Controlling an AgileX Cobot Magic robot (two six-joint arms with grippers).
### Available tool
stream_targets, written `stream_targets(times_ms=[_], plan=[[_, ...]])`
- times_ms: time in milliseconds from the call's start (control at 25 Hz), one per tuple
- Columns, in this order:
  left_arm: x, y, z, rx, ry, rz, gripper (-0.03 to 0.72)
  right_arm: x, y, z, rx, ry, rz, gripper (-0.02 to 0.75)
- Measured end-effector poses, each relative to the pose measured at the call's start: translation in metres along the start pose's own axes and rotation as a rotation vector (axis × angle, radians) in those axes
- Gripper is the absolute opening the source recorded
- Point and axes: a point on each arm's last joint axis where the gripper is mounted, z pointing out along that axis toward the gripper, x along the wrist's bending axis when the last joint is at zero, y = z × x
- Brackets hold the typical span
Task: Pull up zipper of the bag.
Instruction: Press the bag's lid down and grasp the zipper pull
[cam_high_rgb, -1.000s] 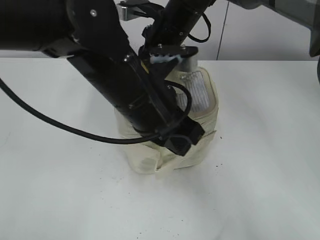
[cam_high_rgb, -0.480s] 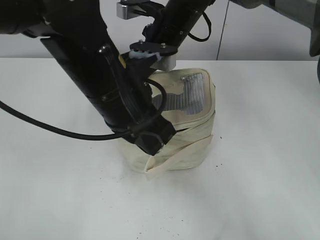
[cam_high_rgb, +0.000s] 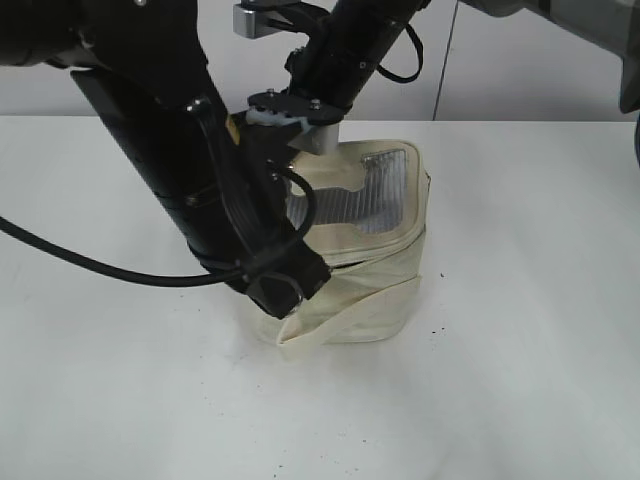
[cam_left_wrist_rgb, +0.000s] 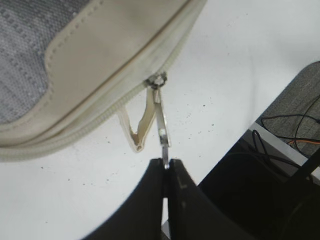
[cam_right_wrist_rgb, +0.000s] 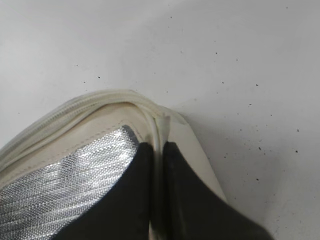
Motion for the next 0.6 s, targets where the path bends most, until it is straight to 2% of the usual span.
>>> stream_targets(times_ms=[280, 600], plan=[[0.002, -0.002, -0.010, -0.023, 0.042, 0.008, -0.003, 0.000, 0.000, 0.000, 0.001, -0.003, -0.001, 0.013], [0.001, -0.001, -0.011, -0.038, 0.038, 0.004, 0.002, 0.000, 0.000, 0.000, 0.003, -0.006, 0.040, 0.023]])
